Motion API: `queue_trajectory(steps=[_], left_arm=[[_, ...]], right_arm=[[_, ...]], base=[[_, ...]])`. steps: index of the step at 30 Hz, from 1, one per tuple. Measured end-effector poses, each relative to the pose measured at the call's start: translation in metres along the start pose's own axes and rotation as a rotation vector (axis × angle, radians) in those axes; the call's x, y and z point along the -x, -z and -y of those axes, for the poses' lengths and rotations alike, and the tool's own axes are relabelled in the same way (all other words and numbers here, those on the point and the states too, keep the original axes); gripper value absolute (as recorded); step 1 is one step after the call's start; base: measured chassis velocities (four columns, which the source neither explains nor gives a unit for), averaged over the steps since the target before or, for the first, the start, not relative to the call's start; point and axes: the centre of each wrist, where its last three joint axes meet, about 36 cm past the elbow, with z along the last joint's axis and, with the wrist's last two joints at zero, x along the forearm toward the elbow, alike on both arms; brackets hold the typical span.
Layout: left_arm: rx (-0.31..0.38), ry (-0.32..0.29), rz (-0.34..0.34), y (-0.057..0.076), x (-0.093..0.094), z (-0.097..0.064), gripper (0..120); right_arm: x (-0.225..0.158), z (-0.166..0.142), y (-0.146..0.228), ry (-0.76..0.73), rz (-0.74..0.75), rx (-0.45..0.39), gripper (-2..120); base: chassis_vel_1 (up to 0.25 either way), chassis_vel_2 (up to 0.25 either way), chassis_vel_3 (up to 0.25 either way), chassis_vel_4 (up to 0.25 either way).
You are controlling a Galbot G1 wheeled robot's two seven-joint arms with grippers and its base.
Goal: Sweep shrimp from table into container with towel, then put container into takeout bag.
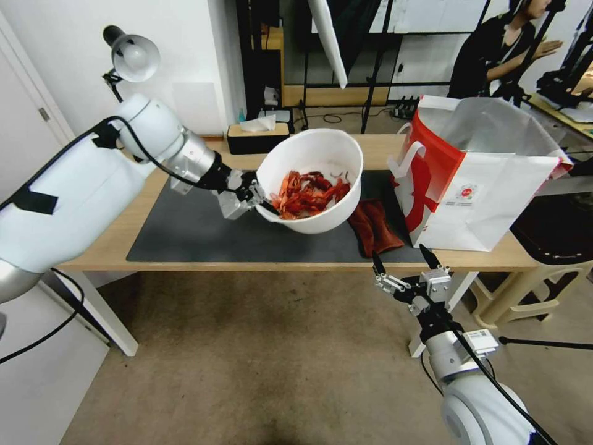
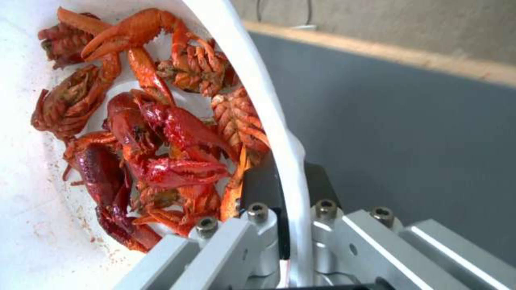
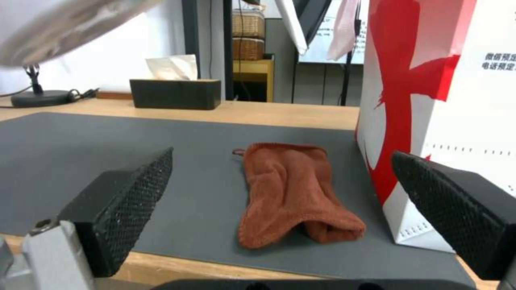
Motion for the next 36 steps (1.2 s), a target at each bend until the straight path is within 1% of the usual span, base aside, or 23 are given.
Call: queue_trajectory(steps=[1, 2, 4, 5, 8, 9, 10, 11, 12, 13, 15, 16, 19, 20, 23, 24, 26, 27, 30, 31, 33, 34, 36], left_arm=[[0.002, 0.01, -0.004, -0.004, -0.001, -0.005, 0], [0.002, 0.01, -0.004, -0.004, -0.001, -0.005, 0], [0.007, 0.023, -0.007, -0.009, -0.002, -0.016, 0], [0.007, 0.023, -0.007, -0.009, -0.002, -0.016, 0], [0.023, 0.029, -0.001, -0.014, 0.004, -0.036, 0], [0.023, 0.029, -0.001, -0.014, 0.004, -0.036, 0], [0.031, 0.028, 0.005, -0.016, 0.008, -0.045, 0], [0.037, 0.028, 0.009, -0.016, 0.011, -0.051, 0], [0.037, 0.028, 0.009, -0.016, 0.011, -0.051, 0], [0.047, 0.027, 0.014, -0.016, 0.016, -0.06, 0], [0.055, 0.03, 0.017, -0.017, 0.019, -0.07, 0], [0.055, 0.03, 0.017, -0.017, 0.019, -0.07, 0], [0.071, 0.042, 0.018, -0.019, 0.023, -0.093, 0], [0.071, 0.042, 0.018, -0.019, 0.023, -0.093, 0], [0.084, 0.058, 0.014, -0.021, 0.023, -0.112, 0], [0.084, 0.058, 0.014, -0.021, 0.023, -0.112, 0], [0.09, 0.068, 0.009, -0.021, 0.022, -0.122, 0], [0.09, 0.068, 0.009, -0.021, 0.022, -0.122, 0], [0.092, 0.087, 0.001, -0.023, 0.019, -0.134, 0], [0.092, 0.087, 0.001, -0.023, 0.019, -0.134, 0], [0.092, 0.104, -0.004, -0.024, 0.017, -0.141, 0], [0.092, 0.104, -0.004, -0.024, 0.017, -0.141, 0], [0.092, 0.113, -0.008, -0.025, 0.015, -0.147, 0]], right_arm=[[0.0, 0.0, 0.0, -0.001, -0.001, 0.0, 100], [0.0, 0.0, 0.0, -0.001, -0.001, 0.0, 100], [0.002, 0.001, -0.001, -0.004, 0.0, 0.0, 100], [0.002, 0.001, -0.001, -0.004, 0.0, 0.0, 100], [0.003, 0.003, -0.003, -0.01, -0.002, -0.001, 100], [0.003, 0.003, -0.003, -0.01, -0.002, -0.001, 100], [0.003, 0.003, -0.003, -0.013, -0.002, -0.001, 100], [0.003, 0.004, -0.003, -0.016, -0.002, -0.001, 100], [0.003, 0.004, -0.003, -0.016, -0.002, -0.001, 100], [0.003, 0.004, -0.003, -0.017, -0.003, -0.002, 100], [0.003, 0.005, -0.005, -0.018, -0.005, -0.003, 100], [0.003, 0.005, -0.005, -0.018, -0.005, -0.003, 100], [0.003, 0.007, -0.006, -0.02, -0.003, -0.005, 100], [0.003, 0.007, -0.006, -0.02, -0.003, -0.005, 100], [0.002, 0.007, -0.006, -0.028, -0.001, -0.002, 100], [0.002, 0.007, -0.006, -0.028, -0.001, -0.002, 100], [0.002, 0.007, -0.006, -0.033, -0.001, 0.0, 100], [0.002, 0.007, -0.006, -0.033, -0.001, 0.0, 100], [0.001, 0.007, -0.005, -0.034, 0.001, 0.002, 100], [0.001, 0.007, -0.005, -0.034, 0.001, 0.002, 100], [0.0, 0.006, -0.006, -0.036, 0.002, 0.003, 100], [0.0, 0.006, -0.006, -0.036, 0.002, 0.003, 100], [-0.001, 0.004, -0.007, -0.036, 0.001, 0.004, 100]], base=[[0.0, 0.0, 0.0, 0.0], [0.0, 0.0, 0.0, 0.0], [0.0, 0.0, 0.0, 0.0], [0.0, 0.0, 0.0, 0.0], [0.0, 0.0, 0.0, 0.0], [0.0, 0.0, 0.0, 0.0], [0.0, 0.0, 0.0, 0.0], [0.0, 0.0, 0.0, 0.0], [0.0, 0.0, 0.0, 0.0], [0.0, 0.0, 0.0, 0.0], [0.0, 0.0, 0.0, 0.0], [0.0, 0.0, 0.0, 0.0], [0.0, 0.0, 0.0, 0.0], [0.0, 0.0, 0.0, 0.0], [0.0, 0.0, 0.0, 0.0], [0.0, 0.0, 0.0, 0.0], [0.0, 0.0, 0.0, 0.0], [0.0, 0.0, 0.0, 0.0], [0.0, 0.0, 0.0, 0.0], [0.0, 0.0, 0.0, 0.0], [0.0, 0.0, 0.0, 0.0], [0.0, 0.0, 0.0, 0.0], [0.0, 0.0, 0.0, 0.0]])
